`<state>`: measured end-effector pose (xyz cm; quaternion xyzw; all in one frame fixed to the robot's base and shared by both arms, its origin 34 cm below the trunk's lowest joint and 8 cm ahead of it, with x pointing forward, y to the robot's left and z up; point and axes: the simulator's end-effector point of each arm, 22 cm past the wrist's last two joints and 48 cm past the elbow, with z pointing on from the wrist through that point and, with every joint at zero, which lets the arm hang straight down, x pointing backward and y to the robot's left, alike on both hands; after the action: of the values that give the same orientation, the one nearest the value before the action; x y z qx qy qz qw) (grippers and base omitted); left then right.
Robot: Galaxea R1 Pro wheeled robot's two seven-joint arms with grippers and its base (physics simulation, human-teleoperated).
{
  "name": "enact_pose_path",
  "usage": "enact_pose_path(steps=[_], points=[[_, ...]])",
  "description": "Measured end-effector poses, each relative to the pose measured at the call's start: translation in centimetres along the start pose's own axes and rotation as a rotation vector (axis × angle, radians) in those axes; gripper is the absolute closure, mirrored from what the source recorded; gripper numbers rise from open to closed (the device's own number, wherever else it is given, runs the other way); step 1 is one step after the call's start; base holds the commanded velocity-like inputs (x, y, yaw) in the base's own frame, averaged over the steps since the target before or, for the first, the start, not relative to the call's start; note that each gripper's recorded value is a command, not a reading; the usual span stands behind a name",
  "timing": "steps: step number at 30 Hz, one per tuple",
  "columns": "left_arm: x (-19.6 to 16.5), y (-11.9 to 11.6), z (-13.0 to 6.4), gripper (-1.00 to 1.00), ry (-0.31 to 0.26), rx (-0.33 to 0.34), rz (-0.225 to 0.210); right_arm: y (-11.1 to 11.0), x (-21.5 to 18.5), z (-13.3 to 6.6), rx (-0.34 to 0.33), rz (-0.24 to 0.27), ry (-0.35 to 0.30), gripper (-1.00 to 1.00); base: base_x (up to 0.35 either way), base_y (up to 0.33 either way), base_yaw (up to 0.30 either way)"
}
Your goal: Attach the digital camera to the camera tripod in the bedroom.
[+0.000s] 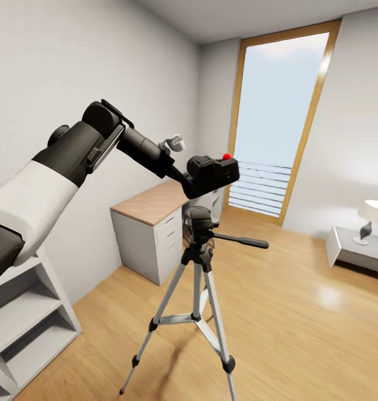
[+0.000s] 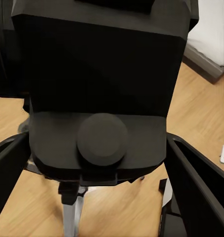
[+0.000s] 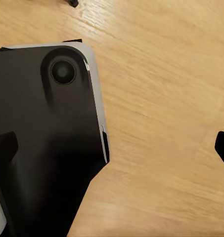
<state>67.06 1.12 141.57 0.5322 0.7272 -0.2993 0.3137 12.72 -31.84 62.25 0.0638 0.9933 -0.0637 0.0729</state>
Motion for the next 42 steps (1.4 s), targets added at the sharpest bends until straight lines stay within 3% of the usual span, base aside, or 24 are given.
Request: enact_pose_path(steps=[15,42], points=[[0.06,0.18,-0.22,1.00,-0.003,-0.005,-0.002,0.04,0.00,0.00,-0.001,0.000,0.000,-1.00,0.001,0.179,-0.024],[0.10,0.34,-0.23,1.00,-0.003,-0.010,-0.004,0.05,0.00,0.00,-0.001,0.000,0.000,-1.00,0.056,0.006,0.000]])
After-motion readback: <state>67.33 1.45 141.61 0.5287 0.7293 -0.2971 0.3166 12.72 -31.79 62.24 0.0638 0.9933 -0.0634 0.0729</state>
